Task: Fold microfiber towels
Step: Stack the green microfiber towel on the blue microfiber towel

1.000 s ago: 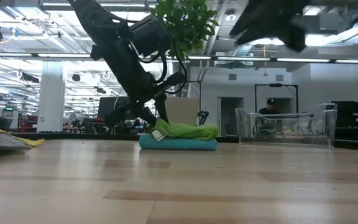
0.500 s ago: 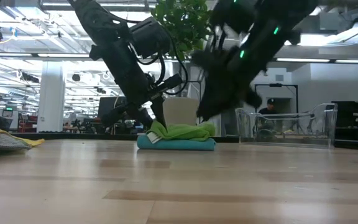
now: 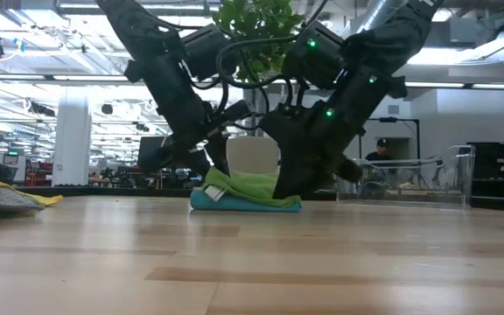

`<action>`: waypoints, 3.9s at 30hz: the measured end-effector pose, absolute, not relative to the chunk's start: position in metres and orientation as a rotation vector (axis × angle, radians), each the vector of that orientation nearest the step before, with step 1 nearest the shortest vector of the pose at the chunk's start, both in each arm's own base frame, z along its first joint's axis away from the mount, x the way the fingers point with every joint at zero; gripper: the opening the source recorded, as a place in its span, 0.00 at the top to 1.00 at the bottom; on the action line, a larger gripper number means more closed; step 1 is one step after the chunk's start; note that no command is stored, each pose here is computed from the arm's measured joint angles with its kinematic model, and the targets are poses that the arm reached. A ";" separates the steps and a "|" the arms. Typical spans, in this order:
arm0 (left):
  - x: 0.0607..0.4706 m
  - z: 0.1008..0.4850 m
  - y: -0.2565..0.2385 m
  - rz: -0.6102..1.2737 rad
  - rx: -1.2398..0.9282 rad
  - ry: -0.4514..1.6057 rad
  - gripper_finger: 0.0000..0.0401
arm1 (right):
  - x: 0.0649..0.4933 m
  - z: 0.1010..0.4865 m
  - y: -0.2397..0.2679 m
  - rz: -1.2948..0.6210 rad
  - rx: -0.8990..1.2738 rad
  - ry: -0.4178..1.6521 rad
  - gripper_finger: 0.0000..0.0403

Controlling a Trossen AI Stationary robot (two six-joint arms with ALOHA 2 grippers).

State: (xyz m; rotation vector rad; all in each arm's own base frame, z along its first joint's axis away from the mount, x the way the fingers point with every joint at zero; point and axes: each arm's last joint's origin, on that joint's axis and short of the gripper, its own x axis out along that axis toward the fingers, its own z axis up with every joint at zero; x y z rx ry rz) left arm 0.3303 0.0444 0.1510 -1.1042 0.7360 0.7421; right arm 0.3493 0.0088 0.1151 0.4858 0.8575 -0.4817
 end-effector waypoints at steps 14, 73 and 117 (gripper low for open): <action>0.328 0.150 0.046 0.721 -1.082 0.778 0.64 | 0.351 0.116 0.007 -0.462 0.494 0.842 0.70; 0.303 0.128 0.075 0.750 -1.094 0.630 1.00 | 0.324 0.151 -0.030 -0.344 0.667 0.369 0.70; 0.272 0.146 0.049 0.659 -0.969 0.768 1.00 | 0.327 0.148 -0.013 -0.292 0.632 0.436 0.82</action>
